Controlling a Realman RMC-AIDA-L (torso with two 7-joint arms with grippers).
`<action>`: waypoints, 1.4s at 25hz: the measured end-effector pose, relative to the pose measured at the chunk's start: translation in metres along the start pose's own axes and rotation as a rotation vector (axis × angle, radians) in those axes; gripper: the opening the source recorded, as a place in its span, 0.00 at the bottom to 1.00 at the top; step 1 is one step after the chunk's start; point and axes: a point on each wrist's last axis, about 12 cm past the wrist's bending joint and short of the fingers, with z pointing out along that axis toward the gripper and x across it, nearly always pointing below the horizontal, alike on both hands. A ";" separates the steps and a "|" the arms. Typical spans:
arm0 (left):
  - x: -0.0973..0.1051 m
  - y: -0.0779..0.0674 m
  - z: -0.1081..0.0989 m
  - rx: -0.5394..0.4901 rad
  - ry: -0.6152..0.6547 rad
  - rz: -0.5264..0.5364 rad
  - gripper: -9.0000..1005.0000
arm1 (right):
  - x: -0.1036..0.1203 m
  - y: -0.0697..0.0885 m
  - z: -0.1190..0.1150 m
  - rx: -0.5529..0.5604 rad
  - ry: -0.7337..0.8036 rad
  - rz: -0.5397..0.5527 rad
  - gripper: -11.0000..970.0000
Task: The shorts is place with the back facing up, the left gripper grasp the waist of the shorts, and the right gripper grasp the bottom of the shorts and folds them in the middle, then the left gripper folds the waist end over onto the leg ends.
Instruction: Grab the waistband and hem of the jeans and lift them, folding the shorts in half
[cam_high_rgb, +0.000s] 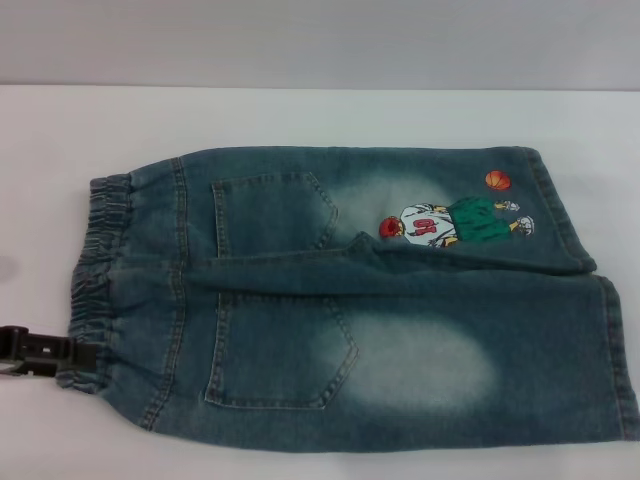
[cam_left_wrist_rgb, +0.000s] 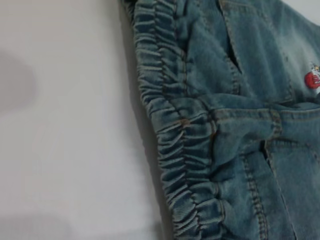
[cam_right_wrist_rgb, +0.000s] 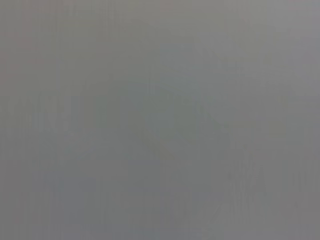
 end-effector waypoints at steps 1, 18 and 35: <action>0.000 0.000 0.001 -0.001 0.001 0.001 0.79 | 0.000 0.000 0.000 0.000 0.000 0.000 0.61; -0.010 -0.010 0.004 0.019 0.018 0.026 0.79 | 0.000 -0.003 0.001 0.004 0.004 -0.007 0.61; -0.021 -0.012 0.002 0.001 0.001 0.021 0.79 | 0.000 -0.003 0.003 0.005 0.012 -0.006 0.61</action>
